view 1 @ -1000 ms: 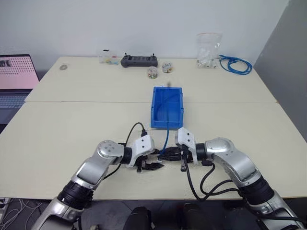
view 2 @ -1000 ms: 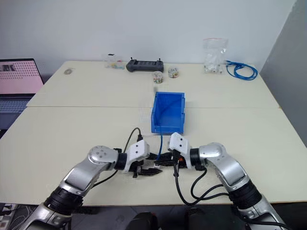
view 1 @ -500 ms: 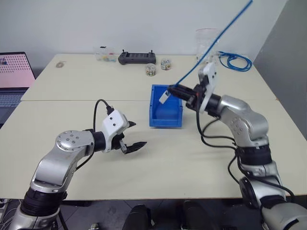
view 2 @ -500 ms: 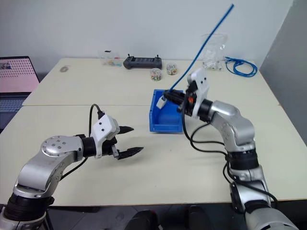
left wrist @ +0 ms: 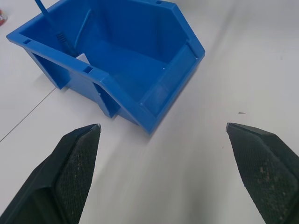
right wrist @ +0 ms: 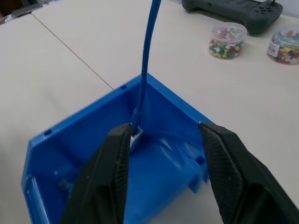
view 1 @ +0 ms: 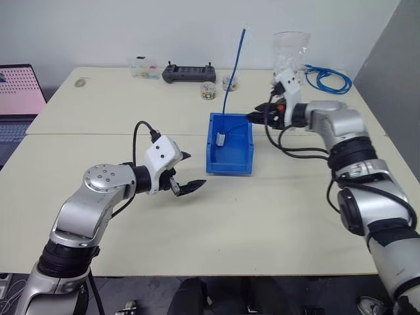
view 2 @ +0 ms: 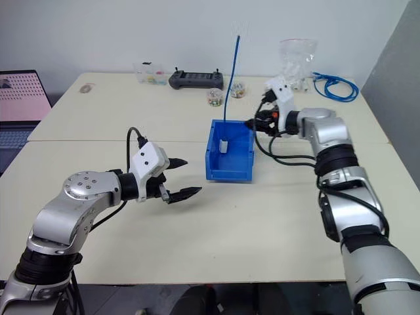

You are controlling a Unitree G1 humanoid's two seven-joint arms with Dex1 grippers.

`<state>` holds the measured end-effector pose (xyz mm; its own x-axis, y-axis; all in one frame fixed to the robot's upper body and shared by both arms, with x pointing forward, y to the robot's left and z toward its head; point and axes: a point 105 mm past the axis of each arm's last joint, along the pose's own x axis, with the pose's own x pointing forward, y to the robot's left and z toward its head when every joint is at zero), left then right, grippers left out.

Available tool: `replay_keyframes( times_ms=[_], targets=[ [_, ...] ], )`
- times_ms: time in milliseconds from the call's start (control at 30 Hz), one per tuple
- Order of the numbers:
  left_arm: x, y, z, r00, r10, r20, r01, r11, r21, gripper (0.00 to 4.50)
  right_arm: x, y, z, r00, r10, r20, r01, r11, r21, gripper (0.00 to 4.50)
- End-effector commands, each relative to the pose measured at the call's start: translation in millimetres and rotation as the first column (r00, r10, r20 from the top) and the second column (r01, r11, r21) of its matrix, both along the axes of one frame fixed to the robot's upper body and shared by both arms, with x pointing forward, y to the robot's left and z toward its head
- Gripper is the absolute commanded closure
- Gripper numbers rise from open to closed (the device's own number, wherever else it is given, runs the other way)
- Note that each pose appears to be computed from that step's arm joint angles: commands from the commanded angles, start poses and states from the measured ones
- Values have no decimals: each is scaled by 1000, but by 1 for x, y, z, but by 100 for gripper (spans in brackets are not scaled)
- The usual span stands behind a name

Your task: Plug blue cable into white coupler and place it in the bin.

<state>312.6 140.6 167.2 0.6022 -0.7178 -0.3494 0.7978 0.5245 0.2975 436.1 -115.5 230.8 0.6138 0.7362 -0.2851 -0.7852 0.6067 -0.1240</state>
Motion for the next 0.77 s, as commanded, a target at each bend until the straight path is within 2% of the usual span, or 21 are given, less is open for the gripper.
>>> replay_keyframes(
  times_ms=[33,133,300,433,600,767],
  targets=[
    [6,6,10,999,22,39,-21,1000,-7,0,-15,-23,-9,998,56,37,-51,990,-131,81],
    [12,16,13,997,69,37,-68,997,-34,0,-31,-38,-16,996,80,51,-70,984,-163,10],
    [18,45,18,980,189,67,-185,981,-57,0,-85,-32,-16,983,176,54,-177,984,15,4],
    [15,61,23,959,265,103,-258,963,-84,0,-121,-29,-25,983,179,33,-180,981,67,4],
    [10,72,25,946,312,90,-298,944,-142,0,-129,-33,-13,993,90,82,-99,989,106,4],
    [5,64,26,961,272,58,-257,949,-184,0,-122,-31,-11,994,78,79,-87,989,120,4]
  ],
)
